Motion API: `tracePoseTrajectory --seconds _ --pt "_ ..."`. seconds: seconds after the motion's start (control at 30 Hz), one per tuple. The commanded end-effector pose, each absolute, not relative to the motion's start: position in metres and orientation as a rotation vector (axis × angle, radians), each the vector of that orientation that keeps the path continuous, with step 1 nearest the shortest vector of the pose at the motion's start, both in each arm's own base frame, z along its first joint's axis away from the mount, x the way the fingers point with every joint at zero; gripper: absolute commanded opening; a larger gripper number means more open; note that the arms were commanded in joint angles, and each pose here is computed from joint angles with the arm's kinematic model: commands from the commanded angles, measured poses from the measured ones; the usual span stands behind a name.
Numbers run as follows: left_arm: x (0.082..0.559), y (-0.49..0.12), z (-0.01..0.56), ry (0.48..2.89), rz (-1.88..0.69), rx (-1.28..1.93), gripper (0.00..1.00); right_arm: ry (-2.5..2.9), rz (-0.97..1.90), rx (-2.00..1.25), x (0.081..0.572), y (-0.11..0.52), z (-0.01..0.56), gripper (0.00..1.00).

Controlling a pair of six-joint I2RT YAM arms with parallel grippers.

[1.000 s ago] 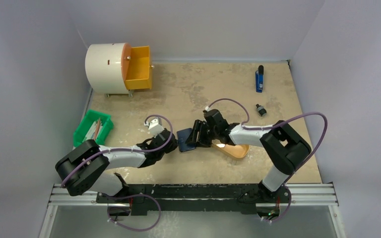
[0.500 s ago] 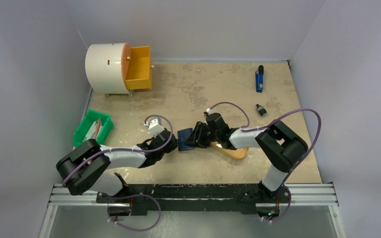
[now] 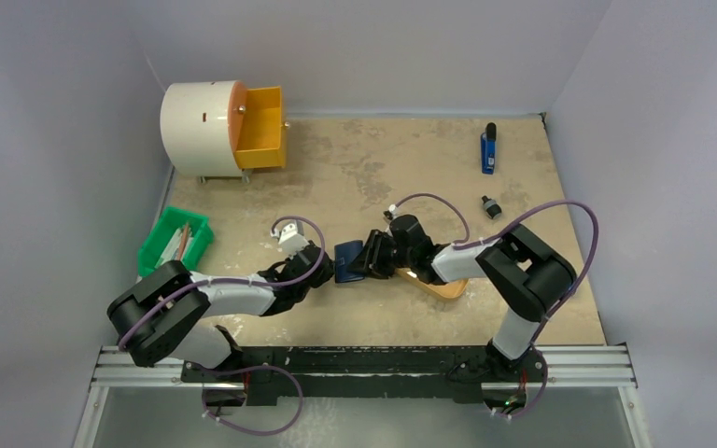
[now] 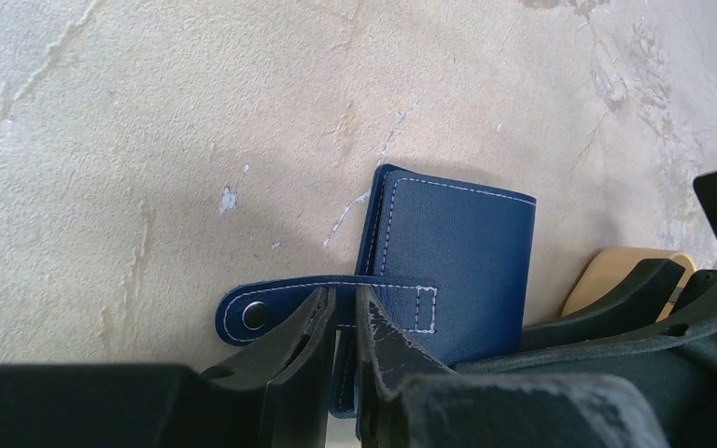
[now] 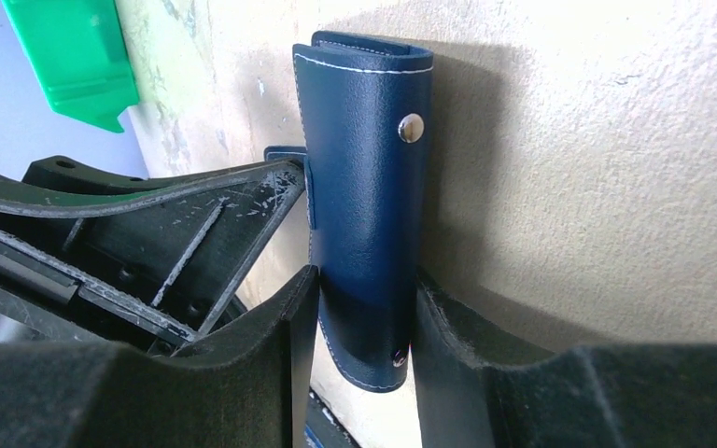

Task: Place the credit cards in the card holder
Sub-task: Close the card holder at the center of the board.

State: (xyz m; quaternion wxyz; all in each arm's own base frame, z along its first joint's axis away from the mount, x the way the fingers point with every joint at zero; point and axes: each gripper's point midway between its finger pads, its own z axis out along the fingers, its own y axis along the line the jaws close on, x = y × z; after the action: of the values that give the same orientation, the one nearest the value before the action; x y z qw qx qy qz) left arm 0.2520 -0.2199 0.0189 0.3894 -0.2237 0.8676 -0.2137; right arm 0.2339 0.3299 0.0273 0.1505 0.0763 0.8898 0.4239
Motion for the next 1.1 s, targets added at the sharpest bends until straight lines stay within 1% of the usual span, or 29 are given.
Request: tracePoseTrajectory --seconds 0.0,0.07,0.13,0.4,0.47,0.57,0.67,0.77,0.83,0.93,1.07 --pt "0.218 -0.186 -0.031 2.382 -0.339 -0.536 0.15 2.483 1.351 0.164 0.235 0.346 0.045 0.41" --pt "0.217 -0.185 -0.031 2.384 -0.338 -0.538 0.14 2.485 1.360 0.155 0.235 0.348 0.045 0.41" --pt "0.217 -0.186 -0.032 2.385 -0.339 -0.537 0.14 2.490 1.362 0.146 0.234 0.350 0.044 0.37" --pt "0.219 -0.186 -0.022 2.368 -0.352 -0.537 0.14 2.483 1.340 0.075 0.233 0.351 0.051 0.00" --pt "0.222 -0.186 -0.009 2.346 -0.358 -0.536 0.16 2.482 1.284 0.032 0.235 0.347 0.058 0.00" --pt "0.228 -0.181 0.024 2.293 -0.352 -0.537 0.24 2.455 1.160 -0.062 0.241 0.338 0.077 0.00" --pt "0.238 -0.174 0.081 2.188 -0.370 -0.547 0.36 2.408 1.000 -0.180 0.252 0.324 0.107 0.00" --pt "0.246 -0.155 0.152 2.033 -0.373 -0.577 0.44 2.295 0.797 -0.348 0.266 0.305 0.152 0.00" --pt "0.248 -0.143 0.200 1.936 -0.389 -0.586 0.47 2.208 0.649 -0.432 0.275 0.293 0.186 0.00" --pt "0.248 -0.126 0.267 1.802 -0.426 -0.597 0.49 1.997 0.332 -0.627 0.289 0.279 0.240 0.00" --pt "0.247 -0.131 0.343 1.680 -0.568 -0.561 0.52 1.656 -0.078 -0.756 0.304 0.266 0.315 0.00"
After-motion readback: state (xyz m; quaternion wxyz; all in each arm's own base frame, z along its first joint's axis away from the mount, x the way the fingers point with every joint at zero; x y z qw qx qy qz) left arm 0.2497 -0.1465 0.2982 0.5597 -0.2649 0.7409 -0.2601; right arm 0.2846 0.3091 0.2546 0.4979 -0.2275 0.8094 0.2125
